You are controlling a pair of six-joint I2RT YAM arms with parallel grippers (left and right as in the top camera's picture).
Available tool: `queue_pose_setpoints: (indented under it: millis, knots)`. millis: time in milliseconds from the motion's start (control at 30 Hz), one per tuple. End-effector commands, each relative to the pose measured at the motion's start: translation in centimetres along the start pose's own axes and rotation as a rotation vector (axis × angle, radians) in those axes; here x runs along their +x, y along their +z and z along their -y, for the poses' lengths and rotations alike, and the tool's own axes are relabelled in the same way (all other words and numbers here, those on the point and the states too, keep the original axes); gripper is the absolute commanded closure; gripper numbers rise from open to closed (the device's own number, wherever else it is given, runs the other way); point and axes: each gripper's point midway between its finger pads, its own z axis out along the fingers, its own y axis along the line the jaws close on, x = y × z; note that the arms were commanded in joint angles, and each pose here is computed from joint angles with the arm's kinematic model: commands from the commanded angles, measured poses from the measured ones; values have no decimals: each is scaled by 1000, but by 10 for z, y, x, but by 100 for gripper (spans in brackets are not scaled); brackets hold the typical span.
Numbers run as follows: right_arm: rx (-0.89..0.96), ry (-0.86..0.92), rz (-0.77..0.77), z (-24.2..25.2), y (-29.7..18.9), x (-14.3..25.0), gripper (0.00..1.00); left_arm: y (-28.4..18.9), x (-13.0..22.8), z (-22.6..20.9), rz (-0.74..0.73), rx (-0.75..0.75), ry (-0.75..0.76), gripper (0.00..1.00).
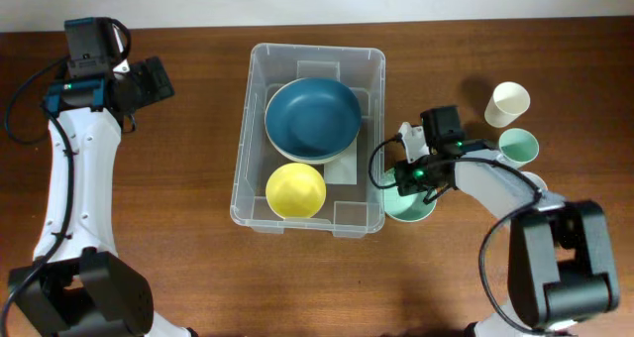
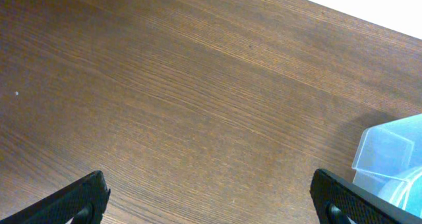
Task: Pack container
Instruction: 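Move the right gripper to the mint bowl and grasp its rim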
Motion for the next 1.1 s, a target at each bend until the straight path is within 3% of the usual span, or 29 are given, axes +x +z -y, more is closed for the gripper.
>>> queue_pose_setpoints:
  millis: [0,367,567,767,967,1000,1033,1067]
  knots:
    - [1,17,-7,9,4,4,96,-9,-9,-1,28,0,-2,0]
    - [51,201,127,86,-21,-12,96,-9,-9,-1,28,0,-2,0]
    - [35,195,236,87,-26,-39,96,-9,-9,-1,28,0,-2,0]
    - [-82,137,382,69,-53,-90,96,-9,-9,-1,28,0,-2,0]
    - [-132,127,383,57,-84,-114,96,-9,-9,-1,28,0,-2,0]
    - [-106,146,362,62,-93,-115,82,-9,-9,-1,28,0,-2,0]
    - [-88,157,352,65,-96,-114,76,-9,-9,-1,28,0,-2,0]
    - [-49,175,333,72,-102,-113,55,-9,-9,-1,28,0,-2,0]
